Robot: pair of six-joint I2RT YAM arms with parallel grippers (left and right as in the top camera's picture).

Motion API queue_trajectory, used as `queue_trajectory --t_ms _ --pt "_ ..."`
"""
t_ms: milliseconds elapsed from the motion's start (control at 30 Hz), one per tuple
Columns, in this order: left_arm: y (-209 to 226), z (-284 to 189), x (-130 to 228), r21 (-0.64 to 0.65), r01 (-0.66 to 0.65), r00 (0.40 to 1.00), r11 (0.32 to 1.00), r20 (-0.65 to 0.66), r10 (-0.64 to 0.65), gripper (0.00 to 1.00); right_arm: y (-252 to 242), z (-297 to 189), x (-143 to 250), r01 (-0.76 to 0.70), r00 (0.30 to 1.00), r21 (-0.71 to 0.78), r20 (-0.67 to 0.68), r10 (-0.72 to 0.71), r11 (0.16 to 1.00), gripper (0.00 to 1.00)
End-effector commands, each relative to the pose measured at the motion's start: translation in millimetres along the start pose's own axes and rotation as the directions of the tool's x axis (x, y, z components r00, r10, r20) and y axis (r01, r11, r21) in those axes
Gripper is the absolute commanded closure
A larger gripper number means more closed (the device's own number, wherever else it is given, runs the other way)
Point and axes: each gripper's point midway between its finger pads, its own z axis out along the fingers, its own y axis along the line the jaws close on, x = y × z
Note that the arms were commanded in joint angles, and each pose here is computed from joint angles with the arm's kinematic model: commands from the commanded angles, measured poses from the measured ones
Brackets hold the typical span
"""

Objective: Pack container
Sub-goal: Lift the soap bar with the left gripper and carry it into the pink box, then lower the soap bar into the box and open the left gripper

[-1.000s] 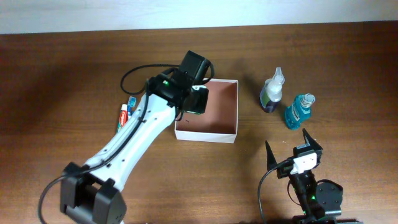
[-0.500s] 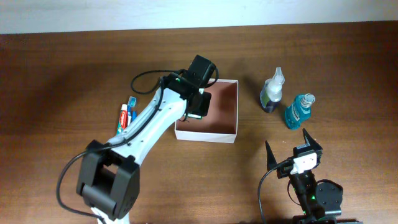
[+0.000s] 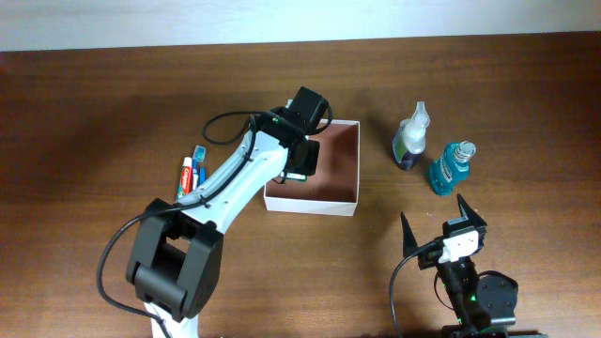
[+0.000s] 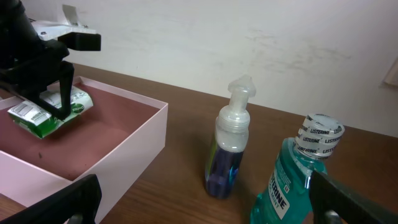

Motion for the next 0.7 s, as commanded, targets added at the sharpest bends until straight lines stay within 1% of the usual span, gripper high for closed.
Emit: queue_trajectory --t_ms 0,300,433,667 --pt "5.9 1.3 -9.4 -0.039 0.051 0.998 0.998 0.032 -0.050 0.59 -2.0 0.0 2.3 -0.004 1.000 0.010 -0.002 0.004 1.000 0.02" --pt "7.8 24.5 -4.1 -0.067 0.050 0.999 0.996 0.002 -0.050 0.59 -2.0 0.0 2.4 -0.005 1.000 0.010 -0.003 0.005 1.000 0.02" --pt "15.4 25.0 -6.6 -0.112 0.060 0.998 0.992 0.019 -0.058 0.59 -2.0 0.0 2.4 -0.005 1.000 0.010 -0.003 0.005 1.000 0.02" --pt "16.1 25.1 -6.8 -0.115 0.060 0.998 0.991 0.021 -0.058 0.58 -2.0 0.0 2.4 -0.005 1.000 0.010 -0.003 0.005 1.000 0.02"
